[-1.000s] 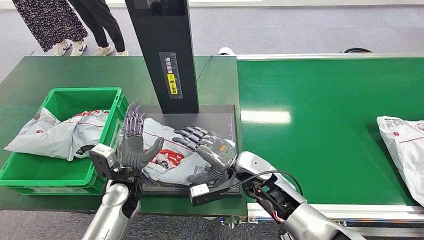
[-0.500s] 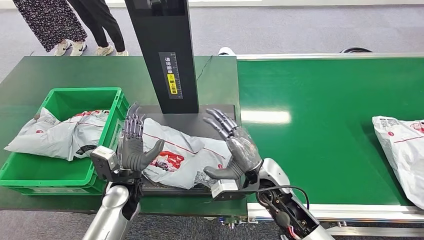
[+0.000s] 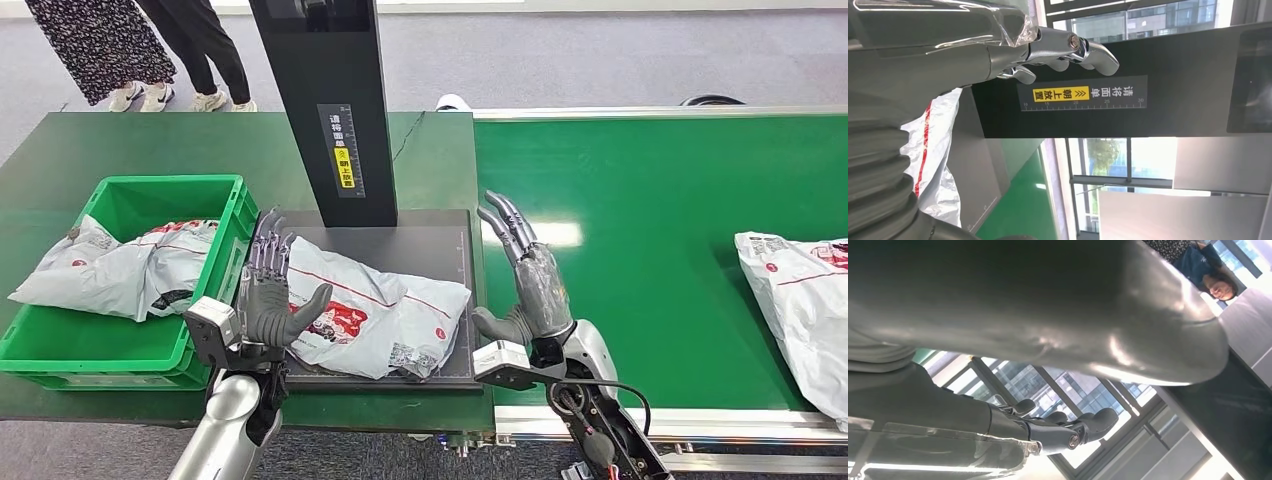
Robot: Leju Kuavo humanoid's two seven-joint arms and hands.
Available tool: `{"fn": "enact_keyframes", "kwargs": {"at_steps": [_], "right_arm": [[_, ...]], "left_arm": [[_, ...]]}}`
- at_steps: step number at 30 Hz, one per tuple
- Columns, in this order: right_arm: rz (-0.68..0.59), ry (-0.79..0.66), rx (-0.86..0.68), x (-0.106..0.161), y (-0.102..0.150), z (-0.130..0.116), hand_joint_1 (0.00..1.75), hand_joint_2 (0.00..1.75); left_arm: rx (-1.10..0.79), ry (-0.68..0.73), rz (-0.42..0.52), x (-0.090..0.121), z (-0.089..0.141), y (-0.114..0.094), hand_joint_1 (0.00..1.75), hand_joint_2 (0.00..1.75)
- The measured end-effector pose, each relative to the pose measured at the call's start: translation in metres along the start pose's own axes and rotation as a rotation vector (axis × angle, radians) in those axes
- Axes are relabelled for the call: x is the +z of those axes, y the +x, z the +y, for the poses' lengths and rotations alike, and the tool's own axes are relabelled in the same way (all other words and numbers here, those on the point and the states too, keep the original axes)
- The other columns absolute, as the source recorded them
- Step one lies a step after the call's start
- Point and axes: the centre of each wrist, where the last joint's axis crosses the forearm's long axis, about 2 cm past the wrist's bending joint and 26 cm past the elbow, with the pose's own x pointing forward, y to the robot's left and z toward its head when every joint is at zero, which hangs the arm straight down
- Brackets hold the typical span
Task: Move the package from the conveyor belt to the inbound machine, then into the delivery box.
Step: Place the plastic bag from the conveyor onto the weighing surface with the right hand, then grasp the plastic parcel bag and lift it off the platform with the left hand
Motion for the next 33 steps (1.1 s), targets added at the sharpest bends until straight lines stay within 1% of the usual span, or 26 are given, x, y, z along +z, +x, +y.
{"fn": "enact_keyframes", "kwargs": {"at_steps": [7,10,12,14,17,20,22,26,33], "right_arm": [[0.009,-0.017,-0.003,0.002,0.000,-0.002,0.00,0.00],[0.050,-0.075,-0.034,0.009,-0.002,-0.006,0.00,0.00],[0.085,-0.134,-0.072,0.014,-0.004,-0.012,0.00,0.87],[0.122,-0.200,-0.123,0.018,-0.008,-0.019,0.00,1.75],[0.174,-0.286,-0.199,0.023,-0.014,-0.031,0.00,1.75],[0.221,-0.326,-0.222,0.030,-0.019,-0.040,0.00,1.75],[0.242,-0.347,-0.222,0.036,-0.023,-0.044,0.00,1.75],[0.273,-0.378,-0.214,0.047,-0.027,-0.049,0.00,1.75],[0.295,-0.409,-0.205,0.055,-0.026,-0.053,0.00,1.75]], "left_arm": [[-0.003,-0.015,0.002,0.000,0.000,0.000,0.00,1.75],[-0.081,-0.050,-0.012,0.002,-0.001,0.002,0.00,1.75],[-0.186,-0.084,-0.036,0.004,-0.001,0.005,0.00,1.75],[-0.343,-0.142,-0.045,0.004,0.001,0.009,0.00,1.75],[-0.630,-0.276,-0.021,0.003,0.004,0.016,0.00,1.75],[-0.880,-0.521,0.066,-0.005,0.005,0.014,0.00,1.75],[-0.976,-0.648,0.100,-0.012,0.005,0.009,0.00,1.75],[-1.027,-0.725,0.099,-0.024,0.007,0.003,0.00,1.75],[-1.045,-0.806,0.127,-0.034,0.010,-0.002,0.00,1.75]]}}
